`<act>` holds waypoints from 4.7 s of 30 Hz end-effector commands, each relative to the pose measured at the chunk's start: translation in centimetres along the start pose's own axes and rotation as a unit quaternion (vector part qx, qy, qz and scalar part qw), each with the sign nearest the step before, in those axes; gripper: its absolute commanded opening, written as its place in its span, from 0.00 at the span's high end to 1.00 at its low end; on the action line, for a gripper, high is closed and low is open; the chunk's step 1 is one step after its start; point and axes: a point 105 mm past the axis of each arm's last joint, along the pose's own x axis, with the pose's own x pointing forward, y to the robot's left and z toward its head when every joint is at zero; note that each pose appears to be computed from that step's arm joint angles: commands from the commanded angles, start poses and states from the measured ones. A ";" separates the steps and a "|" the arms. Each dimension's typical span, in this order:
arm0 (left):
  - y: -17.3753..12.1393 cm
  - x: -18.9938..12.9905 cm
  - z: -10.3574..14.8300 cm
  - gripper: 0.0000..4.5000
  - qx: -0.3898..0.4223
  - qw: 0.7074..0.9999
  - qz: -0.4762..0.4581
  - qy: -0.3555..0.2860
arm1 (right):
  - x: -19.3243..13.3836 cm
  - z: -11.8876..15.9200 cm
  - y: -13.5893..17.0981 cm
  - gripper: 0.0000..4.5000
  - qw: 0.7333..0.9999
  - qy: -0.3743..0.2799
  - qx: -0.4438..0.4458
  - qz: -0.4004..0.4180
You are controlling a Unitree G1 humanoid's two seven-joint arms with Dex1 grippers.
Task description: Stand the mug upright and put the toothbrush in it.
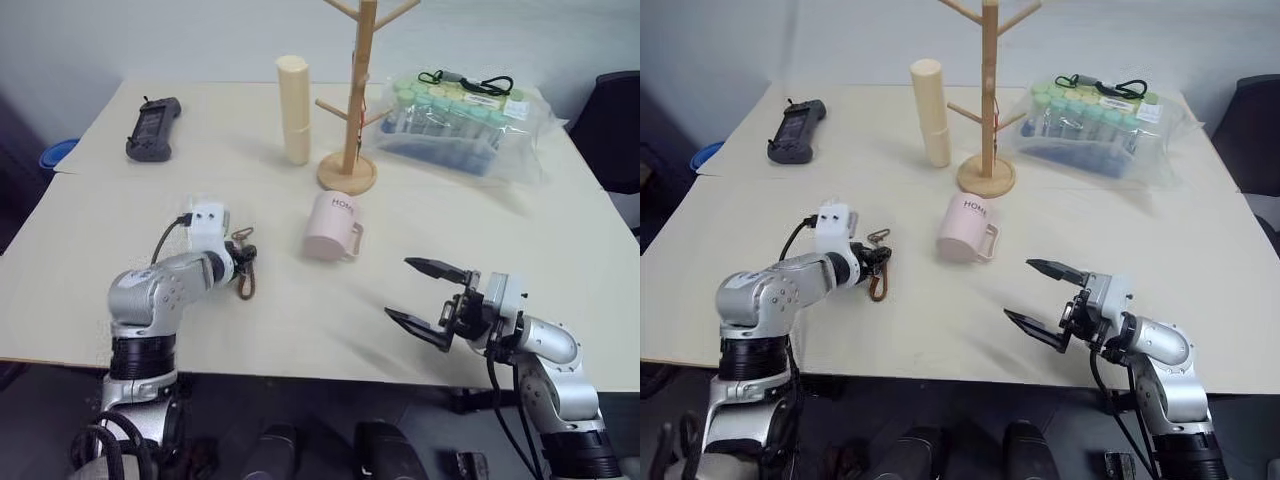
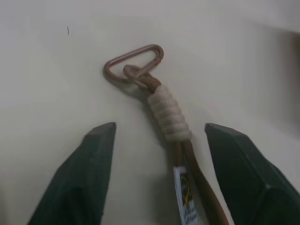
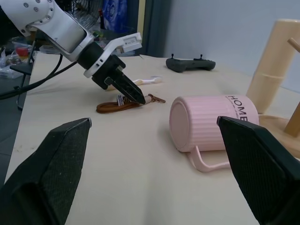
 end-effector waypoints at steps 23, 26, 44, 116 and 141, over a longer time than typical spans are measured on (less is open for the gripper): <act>23.0 -15.1 -2.1 0.98 -0.024 0.970 0.218 -0.101 | 3.4 1.7 0.6 0.00 0.997 -0.082 -0.004 0.001; 23.2 -15.7 -2.4 0.77 -0.015 0.971 0.222 -0.087 | 3.5 1.4 0.5 0.00 0.997 -0.076 -0.009 0.009; 14.1 -16.4 -0.2 0.01 0.310 0.931 -0.096 -0.165 | -5.6 -2.1 -4.3 0.00 0.987 0.112 0.022 -0.116; 3.5 -12.9 -3.0 0.00 0.215 0.913 -0.256 -0.235 | 11.3 -4.9 -9.3 0.57 0.997 0.037 -0.009 -0.061; 14.8 -18.6 -5.1 0.00 0.066 0.994 0.083 -0.032 | -3.5 0.4 -2.0 0.01 0.998 -0.018 -0.005 0.056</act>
